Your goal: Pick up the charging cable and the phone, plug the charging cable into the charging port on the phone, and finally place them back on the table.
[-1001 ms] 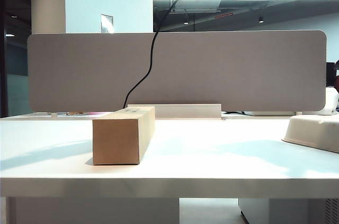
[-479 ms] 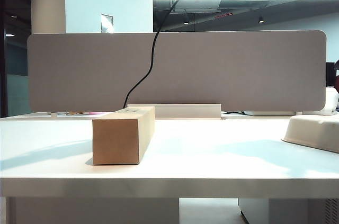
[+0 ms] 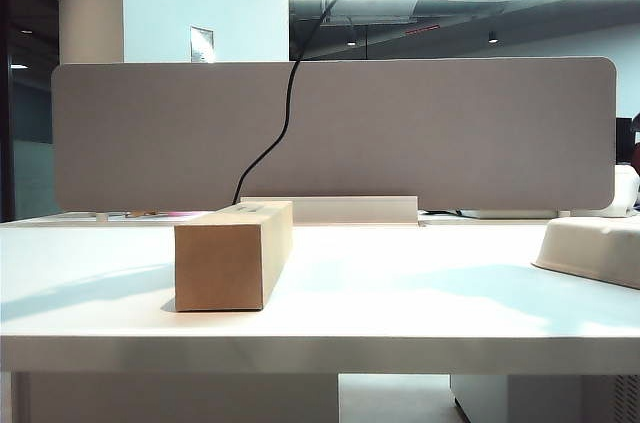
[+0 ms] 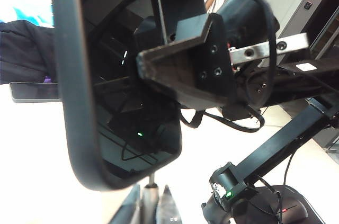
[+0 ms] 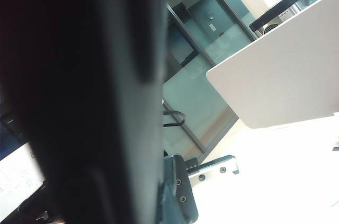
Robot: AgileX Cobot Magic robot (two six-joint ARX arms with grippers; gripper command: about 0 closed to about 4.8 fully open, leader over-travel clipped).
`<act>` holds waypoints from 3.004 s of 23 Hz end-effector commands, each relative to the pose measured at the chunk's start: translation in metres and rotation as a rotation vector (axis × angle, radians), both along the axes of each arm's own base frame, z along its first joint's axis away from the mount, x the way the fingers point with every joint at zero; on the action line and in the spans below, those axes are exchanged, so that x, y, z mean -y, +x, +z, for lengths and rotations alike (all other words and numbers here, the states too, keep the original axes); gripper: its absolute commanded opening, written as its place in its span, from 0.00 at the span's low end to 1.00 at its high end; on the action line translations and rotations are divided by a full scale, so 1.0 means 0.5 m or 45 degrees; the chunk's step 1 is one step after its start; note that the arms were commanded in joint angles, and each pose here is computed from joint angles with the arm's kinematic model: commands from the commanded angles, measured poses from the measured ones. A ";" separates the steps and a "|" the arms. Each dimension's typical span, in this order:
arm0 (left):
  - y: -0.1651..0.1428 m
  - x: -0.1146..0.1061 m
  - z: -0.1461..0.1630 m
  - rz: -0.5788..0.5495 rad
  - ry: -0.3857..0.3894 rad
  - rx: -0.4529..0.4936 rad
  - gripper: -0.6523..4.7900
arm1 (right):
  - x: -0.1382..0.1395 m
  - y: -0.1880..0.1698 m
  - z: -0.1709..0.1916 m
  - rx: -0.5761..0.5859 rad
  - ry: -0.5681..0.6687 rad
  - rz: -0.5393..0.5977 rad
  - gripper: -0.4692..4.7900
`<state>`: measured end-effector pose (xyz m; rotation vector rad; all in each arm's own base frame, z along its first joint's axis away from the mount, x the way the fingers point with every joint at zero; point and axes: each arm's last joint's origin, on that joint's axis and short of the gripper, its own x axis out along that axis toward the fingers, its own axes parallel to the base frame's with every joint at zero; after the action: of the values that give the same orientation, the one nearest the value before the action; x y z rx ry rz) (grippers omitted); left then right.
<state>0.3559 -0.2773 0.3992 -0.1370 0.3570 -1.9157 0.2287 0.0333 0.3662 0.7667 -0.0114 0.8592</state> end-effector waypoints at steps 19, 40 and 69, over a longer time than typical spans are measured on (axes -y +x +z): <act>-0.002 0.011 0.033 0.018 -0.052 -0.019 0.11 | -0.006 -0.006 0.008 0.065 -0.056 0.057 0.07; 0.007 -0.002 0.016 0.074 0.043 -0.161 0.13 | -0.022 0.017 -0.014 0.062 -0.122 0.052 0.07; 0.022 -0.187 -0.089 0.913 1.137 -0.028 0.11 | 0.064 0.086 -0.227 -0.867 -0.344 -0.380 0.07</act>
<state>0.3719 -0.1927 0.3416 0.2349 1.0161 -0.9954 0.2714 0.0016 0.2515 0.7828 0.6073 0.2707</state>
